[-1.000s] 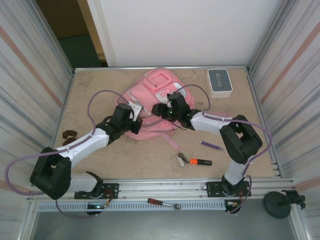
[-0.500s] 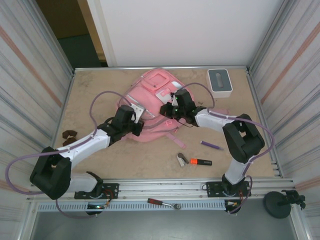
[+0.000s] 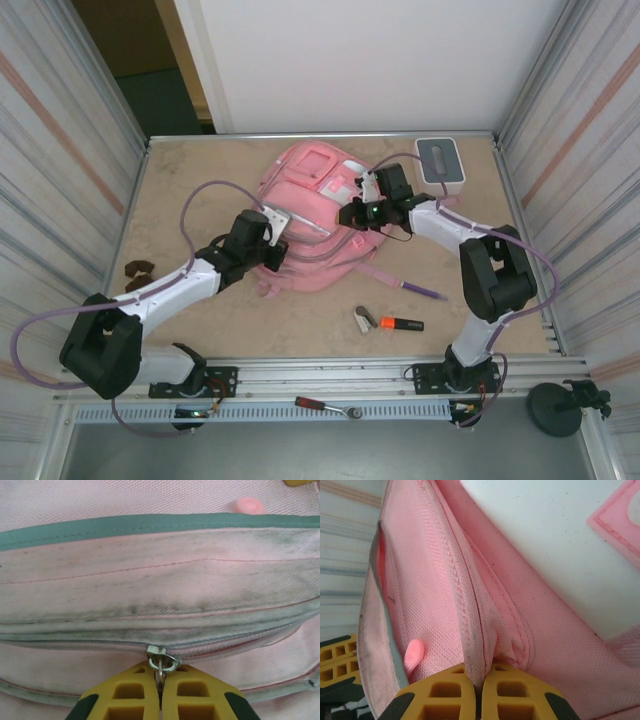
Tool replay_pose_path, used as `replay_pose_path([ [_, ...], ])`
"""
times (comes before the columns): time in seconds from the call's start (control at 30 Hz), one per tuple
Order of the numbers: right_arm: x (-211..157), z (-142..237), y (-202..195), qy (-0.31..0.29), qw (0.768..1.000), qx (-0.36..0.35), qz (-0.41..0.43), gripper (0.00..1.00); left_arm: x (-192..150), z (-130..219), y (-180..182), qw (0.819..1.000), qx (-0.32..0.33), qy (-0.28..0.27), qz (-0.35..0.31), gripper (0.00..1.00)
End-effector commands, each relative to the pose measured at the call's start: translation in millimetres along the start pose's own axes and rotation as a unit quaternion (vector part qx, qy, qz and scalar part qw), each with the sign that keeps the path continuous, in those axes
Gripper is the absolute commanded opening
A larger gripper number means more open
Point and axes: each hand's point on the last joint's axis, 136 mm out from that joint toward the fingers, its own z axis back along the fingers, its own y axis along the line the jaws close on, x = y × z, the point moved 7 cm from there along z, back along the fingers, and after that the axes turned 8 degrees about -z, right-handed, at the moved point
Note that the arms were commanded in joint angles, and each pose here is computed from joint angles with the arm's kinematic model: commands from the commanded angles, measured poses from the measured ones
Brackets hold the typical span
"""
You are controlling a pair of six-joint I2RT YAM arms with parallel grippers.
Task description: Pack the student bag
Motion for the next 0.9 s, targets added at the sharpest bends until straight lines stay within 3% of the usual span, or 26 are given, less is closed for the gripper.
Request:
replay_pose_path([
  [0.0, 21.2, 12.7, -10.3, -0.012, 0.999, -0.032, 0.028, 0.01, 5.4, 13.2, 1.3, 1.0, 0.005, -0.004, -0.006, 0.0],
  [0.37, 43.7, 10.9, 4.8, -0.007, 0.999, -0.019, 0.039, 0.07, 37.8, 6.7, -70.7, 0.991, -0.101, -0.052, -0.065, 0.0],
  [0.47, 46.9, 25.5, -2.4, -0.03, 0.998, -0.04, 0.024, 0.17, 46.8, 1.0, -87.4, 0.989, -0.118, -0.056, -0.076, 0.0],
  [0.53, 44.1, 34.8, -7.1, -0.048, 0.997, -0.054, 0.013, 0.3, 51.0, -4.3, -93.2, 0.988, -0.12, -0.053, -0.077, 0.0],
  [0.67, 22.7, 50.1, -10.4, -0.07, 0.996, -0.051, 0.001, 0.47, 52.4, -15.5, -95.4, 0.99, -0.114, -0.04, -0.074, 0.0],
  [0.87, -10.1, 53.9, -10.8, -0.076, 0.997, 0.001, -0.031, 0.58, 51.1, -19.7, -95.3, 0.99, -0.109, -0.04, -0.078, 0.0],
])
